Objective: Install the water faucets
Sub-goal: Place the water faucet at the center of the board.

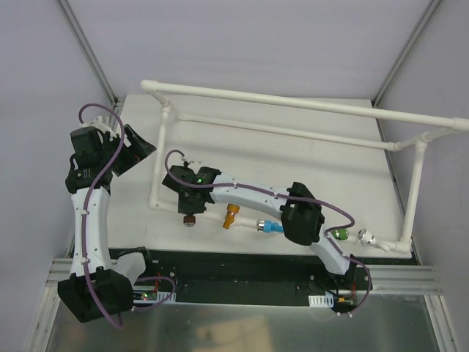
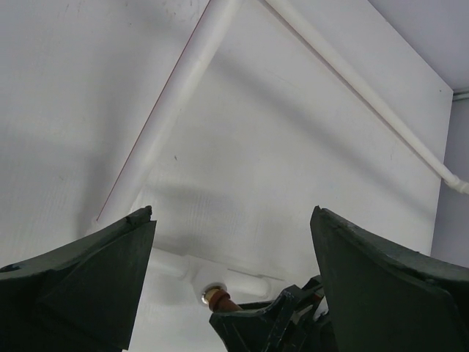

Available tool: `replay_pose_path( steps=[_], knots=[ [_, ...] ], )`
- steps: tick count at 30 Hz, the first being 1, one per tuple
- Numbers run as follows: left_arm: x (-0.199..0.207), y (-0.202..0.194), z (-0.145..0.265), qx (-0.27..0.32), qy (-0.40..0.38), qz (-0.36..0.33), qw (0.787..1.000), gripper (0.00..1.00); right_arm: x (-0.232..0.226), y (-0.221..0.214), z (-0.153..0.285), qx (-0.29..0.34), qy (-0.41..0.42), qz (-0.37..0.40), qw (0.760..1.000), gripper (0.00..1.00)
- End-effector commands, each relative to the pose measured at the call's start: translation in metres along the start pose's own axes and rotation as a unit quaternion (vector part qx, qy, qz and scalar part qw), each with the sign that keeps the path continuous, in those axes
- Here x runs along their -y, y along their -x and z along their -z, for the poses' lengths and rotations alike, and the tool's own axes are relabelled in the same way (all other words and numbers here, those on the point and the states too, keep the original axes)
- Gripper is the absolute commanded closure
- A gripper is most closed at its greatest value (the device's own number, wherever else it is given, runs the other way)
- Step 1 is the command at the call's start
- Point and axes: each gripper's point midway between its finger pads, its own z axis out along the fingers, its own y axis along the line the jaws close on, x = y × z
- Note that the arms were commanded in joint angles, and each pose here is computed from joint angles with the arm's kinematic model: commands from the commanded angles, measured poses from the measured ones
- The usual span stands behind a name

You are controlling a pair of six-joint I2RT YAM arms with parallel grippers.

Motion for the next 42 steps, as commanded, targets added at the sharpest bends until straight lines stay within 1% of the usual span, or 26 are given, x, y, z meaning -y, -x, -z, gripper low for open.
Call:
replay_pose_path(
  steps=[1, 5, 8, 10, 13, 16, 19, 22, 25, 30, 36, 42],
  knots=[
    [-0.003, 0.003, -0.005, -0.005, 0.005, -0.019, 1.0, 0.09, 0.057, -0.02, -0.039, 0.004, -0.101, 0.005, 0.995, 1.0],
    [-0.008, 0.0, -0.014, -0.021, 0.008, -0.025, 0.999, 0.09, 0.085, -0.018, -0.024, 0.03, -0.13, 0.011, 0.991, 1.0],
    [-0.011, -0.003, -0.019, -0.028, 0.006, -0.033, 0.999, 0.09, 0.095, -0.012, -0.009, 0.048, -0.131, 0.018, 0.99, 1.0],
    [-0.013, -0.003, -0.023, -0.029, 0.006, -0.044, 0.999, 0.08, 0.089, -0.007, 0.002, 0.058, -0.105, 0.025, 0.992, 1.0],
    [-0.014, -0.009, -0.033, -0.04, -0.001, -0.081, 0.996, 0.07, 0.072, 0.003, 0.025, 0.076, -0.055, 0.043, 0.995, 1.0],
    [-0.015, -0.01, -0.042, -0.051, -0.007, -0.099, 0.994, 0.04, 0.048, 0.015, 0.057, 0.105, 0.007, 0.066, 0.992, 1.0],
    [-0.018, -0.007, -0.049, -0.056, -0.006, -0.115, 0.992, 0.04, 0.037, 0.022, 0.089, 0.129, 0.044, 0.08, 0.987, 1.0],
    [-0.025, -0.003, -0.056, -0.057, 0.005, -0.131, 0.99, 0.04, 0.039, 0.025, 0.118, 0.151, 0.058, 0.086, 0.983, 1.0],
    [-0.036, 0.003, -0.065, -0.054, 0.024, -0.148, 0.987, 0.04, 0.051, 0.02, 0.132, 0.161, 0.062, 0.085, 0.981, 1.0],
    [-0.047, 0.009, -0.085, -0.057, 0.029, -0.171, 0.983, 0.04, 0.071, 0.009, 0.152, 0.171, 0.067, 0.087, 0.979, 1.0],
    [-0.043, 0.009, -0.106, -0.066, 0.004, -0.194, 0.979, 0.04, 0.113, -0.002, 0.162, 0.19, 0.044, 0.064, 0.979, 1.0],
    [-0.029, -0.008, -0.133, -0.086, -0.02, -0.232, 0.969, 0.04, 0.148, -0.007, 0.173, 0.212, 0.045, 0.027, 0.976, 1.0]
  ],
)
